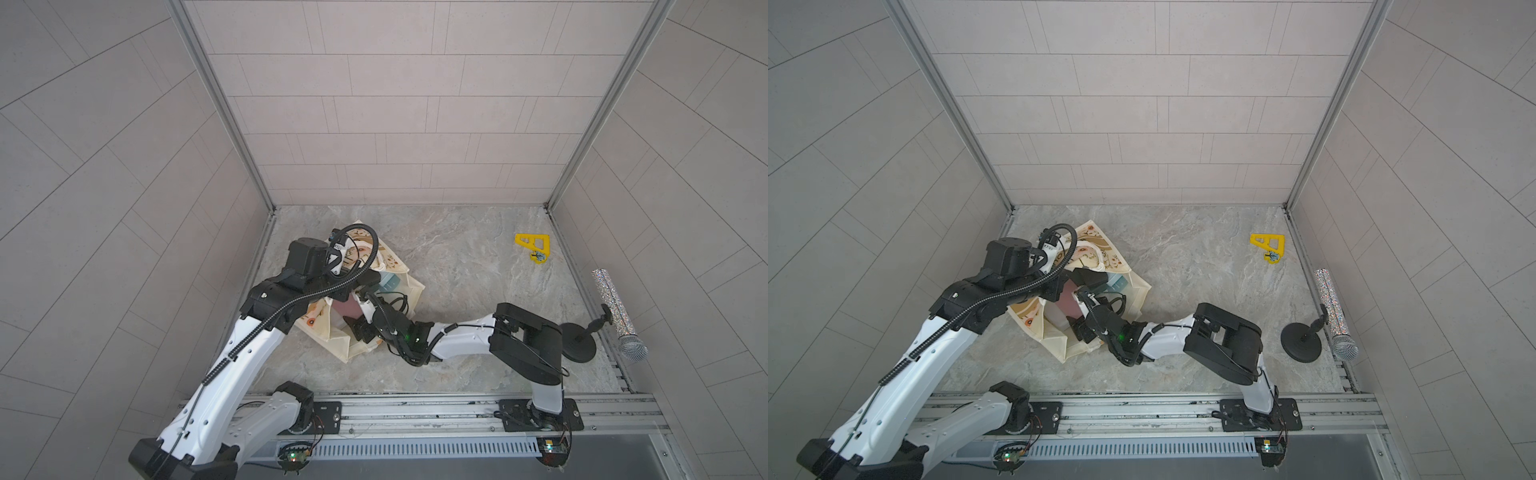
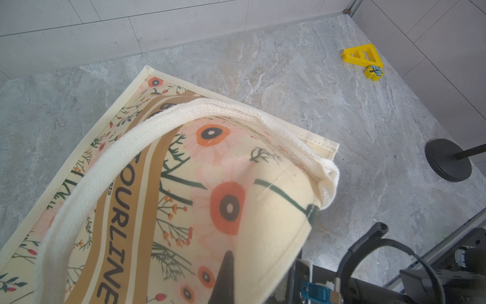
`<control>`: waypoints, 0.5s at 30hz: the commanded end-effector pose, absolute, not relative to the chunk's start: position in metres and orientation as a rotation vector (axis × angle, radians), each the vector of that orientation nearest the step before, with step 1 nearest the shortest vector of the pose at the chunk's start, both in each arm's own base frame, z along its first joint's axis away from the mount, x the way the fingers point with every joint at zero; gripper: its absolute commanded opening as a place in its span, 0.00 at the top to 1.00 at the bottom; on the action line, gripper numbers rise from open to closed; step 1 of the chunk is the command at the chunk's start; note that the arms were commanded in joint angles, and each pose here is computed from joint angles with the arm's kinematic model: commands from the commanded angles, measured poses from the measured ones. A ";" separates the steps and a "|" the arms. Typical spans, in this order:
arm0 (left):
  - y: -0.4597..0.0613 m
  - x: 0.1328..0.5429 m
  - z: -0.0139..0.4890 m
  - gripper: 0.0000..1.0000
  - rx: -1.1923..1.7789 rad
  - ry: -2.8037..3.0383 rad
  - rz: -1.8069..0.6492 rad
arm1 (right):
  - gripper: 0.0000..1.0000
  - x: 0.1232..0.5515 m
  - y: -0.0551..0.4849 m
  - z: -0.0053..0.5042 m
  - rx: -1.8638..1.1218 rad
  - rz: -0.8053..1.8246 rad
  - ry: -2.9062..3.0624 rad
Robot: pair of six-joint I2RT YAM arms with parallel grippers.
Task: Take out the pencil case from the canvas bag
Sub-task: Pick up the pencil case from the canvas bag.
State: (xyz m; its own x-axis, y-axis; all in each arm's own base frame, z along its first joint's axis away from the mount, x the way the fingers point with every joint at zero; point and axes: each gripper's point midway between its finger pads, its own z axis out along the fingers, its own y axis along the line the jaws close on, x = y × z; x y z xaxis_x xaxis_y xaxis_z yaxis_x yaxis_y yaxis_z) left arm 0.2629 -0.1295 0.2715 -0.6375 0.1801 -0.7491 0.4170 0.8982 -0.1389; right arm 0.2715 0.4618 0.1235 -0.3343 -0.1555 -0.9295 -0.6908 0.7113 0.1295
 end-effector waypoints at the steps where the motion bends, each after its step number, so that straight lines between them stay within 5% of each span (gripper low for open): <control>1: -0.129 0.268 0.282 1.00 0.403 2.218 -0.379 | 0.32 0.274 0.445 0.143 -0.645 0.620 1.830; 15: -0.112 0.285 0.276 1.00 0.236 2.292 -0.272 | 0.34 0.240 0.391 0.160 -0.706 0.626 1.861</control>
State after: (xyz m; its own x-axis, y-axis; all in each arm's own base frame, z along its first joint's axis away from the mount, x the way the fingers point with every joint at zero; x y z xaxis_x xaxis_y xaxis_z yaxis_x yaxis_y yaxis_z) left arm 0.2736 -0.1250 0.2678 -0.6582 0.1452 -0.7387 0.3557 0.9248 -0.1351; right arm 0.2342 0.4092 0.1489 -0.3317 -0.1955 -0.9229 -0.7408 0.6597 0.1265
